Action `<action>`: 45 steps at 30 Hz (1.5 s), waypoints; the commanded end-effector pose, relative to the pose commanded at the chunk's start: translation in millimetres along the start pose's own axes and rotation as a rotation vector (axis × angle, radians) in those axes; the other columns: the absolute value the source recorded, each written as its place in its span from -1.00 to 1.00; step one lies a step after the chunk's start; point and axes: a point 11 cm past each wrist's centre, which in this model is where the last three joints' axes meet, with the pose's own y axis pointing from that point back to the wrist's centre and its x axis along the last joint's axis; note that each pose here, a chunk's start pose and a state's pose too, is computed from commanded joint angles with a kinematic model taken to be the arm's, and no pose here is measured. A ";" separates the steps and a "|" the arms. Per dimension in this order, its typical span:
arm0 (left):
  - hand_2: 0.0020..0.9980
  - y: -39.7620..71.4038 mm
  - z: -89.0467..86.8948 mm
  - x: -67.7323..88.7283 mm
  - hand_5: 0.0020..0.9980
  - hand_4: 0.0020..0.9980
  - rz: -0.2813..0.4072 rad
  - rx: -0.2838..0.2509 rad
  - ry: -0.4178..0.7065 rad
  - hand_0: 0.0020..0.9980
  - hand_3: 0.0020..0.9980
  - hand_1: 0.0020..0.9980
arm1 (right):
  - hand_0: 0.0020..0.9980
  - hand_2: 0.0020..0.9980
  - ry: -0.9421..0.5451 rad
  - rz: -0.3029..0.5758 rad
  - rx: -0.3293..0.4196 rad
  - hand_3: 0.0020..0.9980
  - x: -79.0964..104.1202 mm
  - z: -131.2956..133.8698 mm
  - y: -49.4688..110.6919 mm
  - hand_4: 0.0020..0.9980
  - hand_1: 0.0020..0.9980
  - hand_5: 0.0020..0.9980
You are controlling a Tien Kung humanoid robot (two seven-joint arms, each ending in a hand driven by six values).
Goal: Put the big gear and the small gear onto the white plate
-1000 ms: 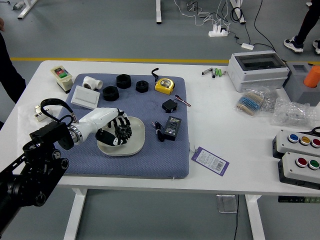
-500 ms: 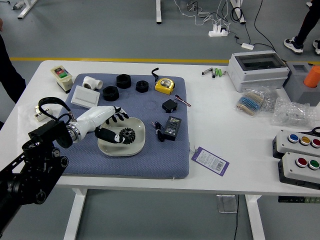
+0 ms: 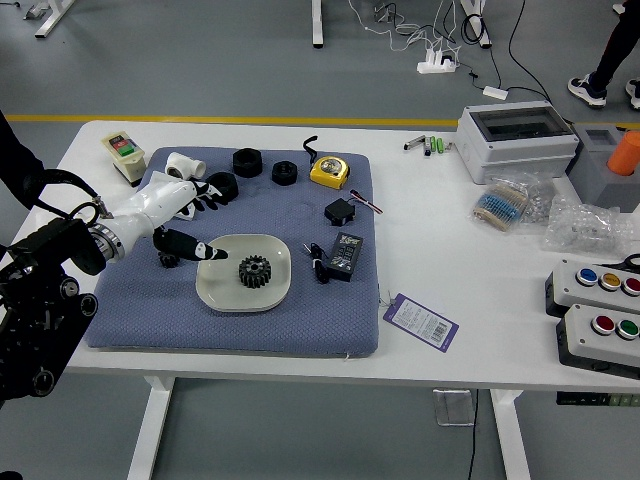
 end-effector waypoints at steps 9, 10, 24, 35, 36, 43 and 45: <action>0.35 2.1 -33.0 -15.4 -0.88 0.89 -0.030 0.097 0.037 0.01 0.30 0.26 | 0.40 0.48 0.001 0.002 -0.003 0.13 0.9 2.4 -0.2 0.58 0.42 0.29; 0.35 3.0 -36.8 -17.1 -0.88 0.89 -0.032 0.109 0.044 0.01 0.30 0.26 | 0.40 0.48 0.000 0.002 -0.004 0.13 0.8 2.9 -0.2 0.58 0.42 0.29; 0.13 7.1 -57.6 -24.0 -1.00 0.22 -0.025 0.163 0.063 -0.06 0.13 0.06 | 0.40 0.48 -0.003 -0.001 -0.004 0.13 -0.7 2.2 0.1 0.58 0.42 0.29; 0.12 7.2 -57.7 -28.4 -1.00 0.14 -0.057 0.168 0.071 -0.08 0.12 0.04 | 0.40 0.48 -0.007 -0.003 -0.002 0.13 -2.2 0.5 0.4 0.58 0.42 0.29; 0.15 7.3 -56.9 -28.1 -1.00 0.17 -0.062 0.166 0.071 -0.07 0.13 0.10 | 0.40 0.48 -0.007 -0.004 -0.002 0.12 -2.2 0.4 0.4 0.58 0.42 0.29; 0.27 9.1 -53.1 -28.2 -1.00 0.29 -0.106 0.167 0.073 -0.06 0.21 0.17 | 0.40 0.48 -0.006 -0.003 -0.002 0.12 -2.0 0.5 0.4 0.58 0.42 0.28; 0.27 9.7 -52.8 -28.3 -1.00 0.29 -0.115 0.168 0.074 -0.06 0.21 0.17 | 0.40 0.48 -0.006 -0.003 -0.002 0.12 -2.0 0.5 0.4 0.58 0.42 0.28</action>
